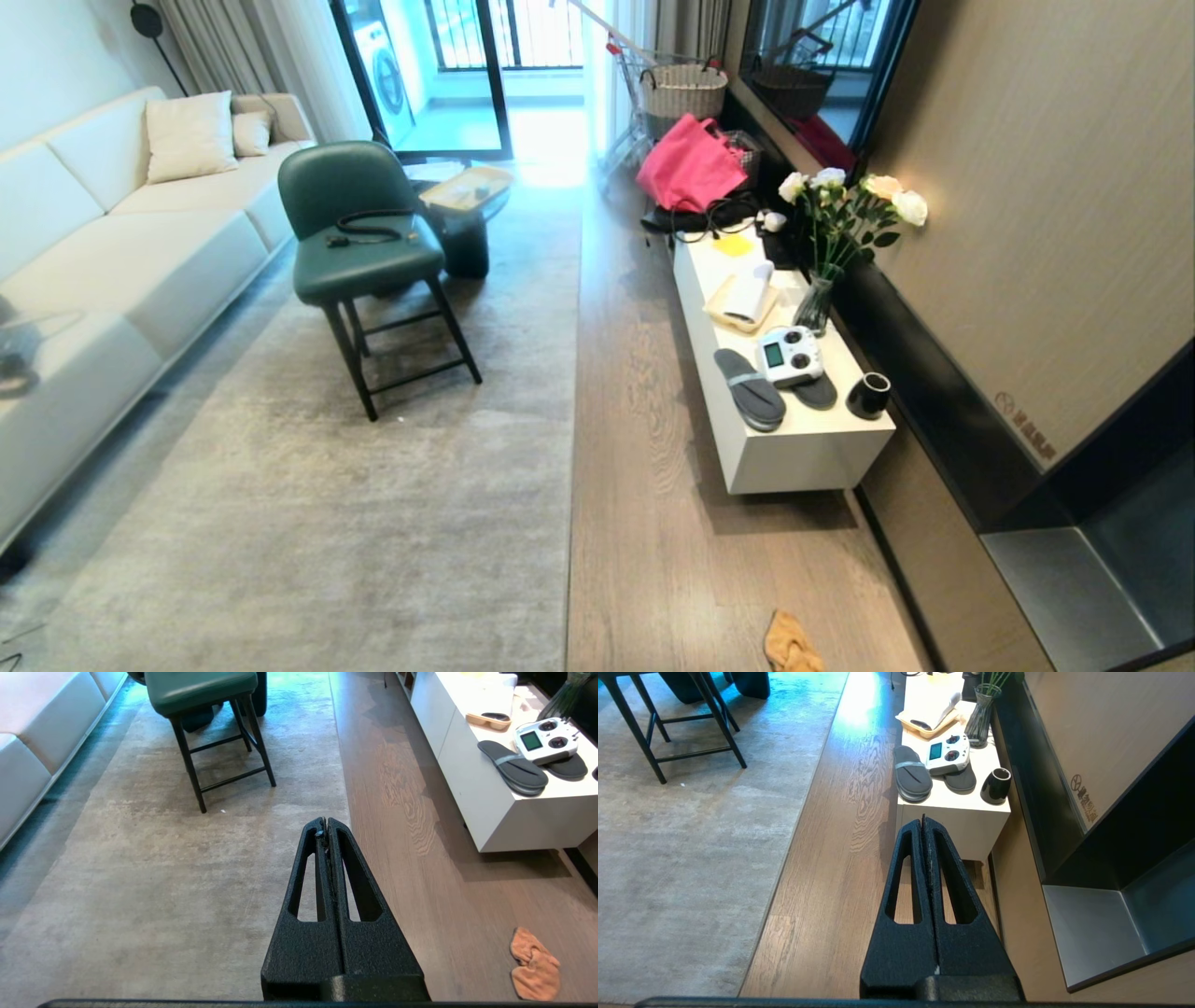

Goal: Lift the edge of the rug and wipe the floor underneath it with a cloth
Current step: Pick up the rag

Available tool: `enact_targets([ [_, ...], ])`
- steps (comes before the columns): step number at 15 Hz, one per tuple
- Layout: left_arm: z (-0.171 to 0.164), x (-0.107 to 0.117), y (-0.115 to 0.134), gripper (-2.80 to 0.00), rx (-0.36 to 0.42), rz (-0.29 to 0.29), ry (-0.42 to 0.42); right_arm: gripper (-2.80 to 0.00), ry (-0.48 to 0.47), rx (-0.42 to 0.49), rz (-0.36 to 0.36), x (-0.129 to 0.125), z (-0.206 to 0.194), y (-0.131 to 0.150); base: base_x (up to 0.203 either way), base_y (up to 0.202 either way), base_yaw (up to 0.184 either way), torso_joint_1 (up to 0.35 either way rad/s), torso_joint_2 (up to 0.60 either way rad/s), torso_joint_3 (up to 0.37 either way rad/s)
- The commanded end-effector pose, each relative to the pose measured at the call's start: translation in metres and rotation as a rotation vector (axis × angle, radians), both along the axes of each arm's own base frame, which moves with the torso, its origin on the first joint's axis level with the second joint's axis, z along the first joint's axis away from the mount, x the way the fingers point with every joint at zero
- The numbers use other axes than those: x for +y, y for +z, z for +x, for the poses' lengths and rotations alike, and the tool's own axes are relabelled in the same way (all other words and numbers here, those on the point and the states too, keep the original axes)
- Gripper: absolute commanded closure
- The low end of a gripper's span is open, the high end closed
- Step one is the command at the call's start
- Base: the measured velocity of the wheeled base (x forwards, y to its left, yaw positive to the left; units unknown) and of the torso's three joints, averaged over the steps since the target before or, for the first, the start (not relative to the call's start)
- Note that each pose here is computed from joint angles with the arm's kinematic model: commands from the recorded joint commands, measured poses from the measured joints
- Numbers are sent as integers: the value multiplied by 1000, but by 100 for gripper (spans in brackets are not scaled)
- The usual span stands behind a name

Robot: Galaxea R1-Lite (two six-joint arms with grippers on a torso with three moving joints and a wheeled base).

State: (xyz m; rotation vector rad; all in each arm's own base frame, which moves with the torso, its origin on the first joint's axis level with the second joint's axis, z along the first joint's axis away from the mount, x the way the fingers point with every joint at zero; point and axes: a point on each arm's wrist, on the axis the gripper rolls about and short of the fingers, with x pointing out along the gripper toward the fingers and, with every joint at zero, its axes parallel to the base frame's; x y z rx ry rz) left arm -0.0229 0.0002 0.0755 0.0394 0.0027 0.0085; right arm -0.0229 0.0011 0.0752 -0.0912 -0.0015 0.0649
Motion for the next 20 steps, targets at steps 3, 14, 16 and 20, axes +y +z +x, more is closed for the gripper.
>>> enact_targets([
  [3, 0, 0, 0, 0, 1, 1, 1, 0, 1, 2, -1, 0, 0, 0, 0, 0, 0, -118, 280, 161],
  [14, 0, 0, 0, 0, 1, 1, 1, 0, 1, 2, -1, 0, 0, 0, 0, 0, 0, -132, 314, 183],
  [16, 0, 0, 0, 0, 1, 1, 1, 0, 1, 2, -1, 0, 0, 0, 0, 0, 0, -136, 332, 194],
  [20, 0, 0, 0, 0, 1, 1, 1, 0, 1, 2, -1, 0, 0, 0, 0, 0, 0, -135, 336, 204],
])
